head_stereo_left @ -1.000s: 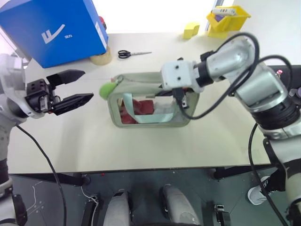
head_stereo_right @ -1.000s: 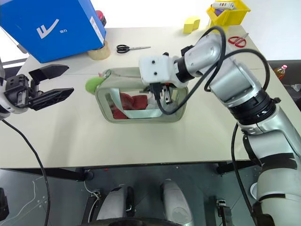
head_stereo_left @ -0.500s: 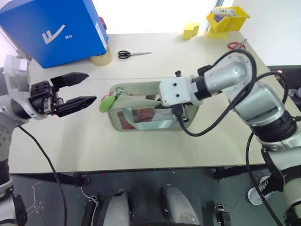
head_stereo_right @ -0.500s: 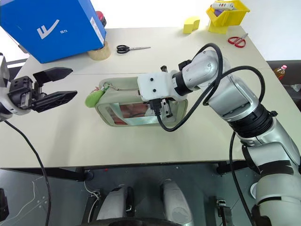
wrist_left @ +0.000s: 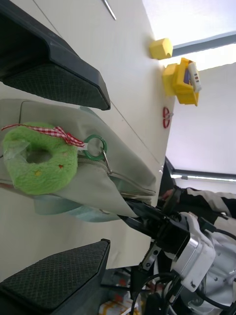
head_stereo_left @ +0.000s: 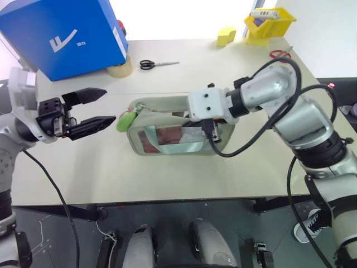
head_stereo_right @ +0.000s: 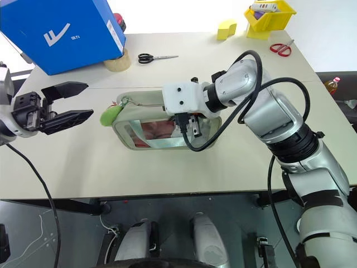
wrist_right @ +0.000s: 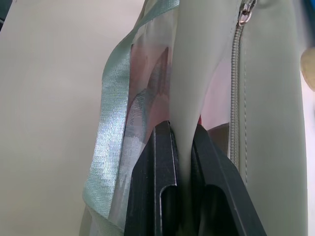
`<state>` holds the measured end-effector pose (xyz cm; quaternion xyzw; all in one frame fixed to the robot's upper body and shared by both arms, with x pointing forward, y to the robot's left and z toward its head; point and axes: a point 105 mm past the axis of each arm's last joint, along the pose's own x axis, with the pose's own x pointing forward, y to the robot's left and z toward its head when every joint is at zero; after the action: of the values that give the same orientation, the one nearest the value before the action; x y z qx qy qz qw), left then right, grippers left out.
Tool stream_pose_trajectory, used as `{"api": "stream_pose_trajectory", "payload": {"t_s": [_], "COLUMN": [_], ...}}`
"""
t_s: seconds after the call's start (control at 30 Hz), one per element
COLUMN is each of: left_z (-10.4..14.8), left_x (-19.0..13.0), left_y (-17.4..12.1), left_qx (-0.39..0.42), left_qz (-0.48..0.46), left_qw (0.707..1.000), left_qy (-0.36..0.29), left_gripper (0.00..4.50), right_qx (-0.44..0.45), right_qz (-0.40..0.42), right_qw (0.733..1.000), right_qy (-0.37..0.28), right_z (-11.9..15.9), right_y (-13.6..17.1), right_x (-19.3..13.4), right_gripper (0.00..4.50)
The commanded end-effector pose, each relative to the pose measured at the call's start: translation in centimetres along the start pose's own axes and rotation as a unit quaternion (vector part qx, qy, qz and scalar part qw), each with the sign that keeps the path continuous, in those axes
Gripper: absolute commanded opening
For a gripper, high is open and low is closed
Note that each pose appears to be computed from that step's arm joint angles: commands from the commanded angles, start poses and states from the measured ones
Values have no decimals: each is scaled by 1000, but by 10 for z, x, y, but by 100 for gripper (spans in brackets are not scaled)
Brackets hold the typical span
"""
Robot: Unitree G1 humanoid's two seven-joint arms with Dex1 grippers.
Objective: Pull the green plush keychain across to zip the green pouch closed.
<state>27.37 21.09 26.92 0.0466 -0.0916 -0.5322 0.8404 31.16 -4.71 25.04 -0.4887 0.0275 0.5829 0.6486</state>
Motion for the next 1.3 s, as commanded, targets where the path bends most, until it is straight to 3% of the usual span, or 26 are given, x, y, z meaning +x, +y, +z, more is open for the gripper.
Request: {"api": "stream_pose_trajectory", "payload": {"t_s": [0.03,0.2,0.33,0.53,0.63,0.83,1.13,1.23,1.3], "left_z": [8,8,7,7,6,-6,-46,-54,-54], "left_x": [2,4,3,2,3,2,1,2,4], "left_y": [-2,-2,-2,2,3,8,17,17,19], "left_qx": [15,16,13,14,14,9,18,22,19], "left_qz": [-11,-17,-18,-17,-16,-4,-2,-8,-5], "left_qw": [1000,1000,1000,1000,1000,999,991,989,989], "left_qy": [-1,3,7,12,14,41,131,149,144], "left_gripper": [450,450,450,450,450,450,450,362,260], "right_qx": [6,45,64,84,98,104,112,116,117], "right_qz": [-21,-55,-68,-78,-78,-89,-96,-100,-101], "right_qw": [1000,996,995,993,992,990,989,988,988], "right_qy": [-17,-47,-39,22,34,28,27,25,24], "right_z": [8,8,-6,-41,-55,-58,-61,-60,-60], "right_y": [-8,-21,-12,5,8,5,1,-1,-2], "right_x": [-12,-44,-76,-83,-74,-68,-64,-63,-63], "right_gripper": [161,410,410,410,326,16,3,0,0]}}
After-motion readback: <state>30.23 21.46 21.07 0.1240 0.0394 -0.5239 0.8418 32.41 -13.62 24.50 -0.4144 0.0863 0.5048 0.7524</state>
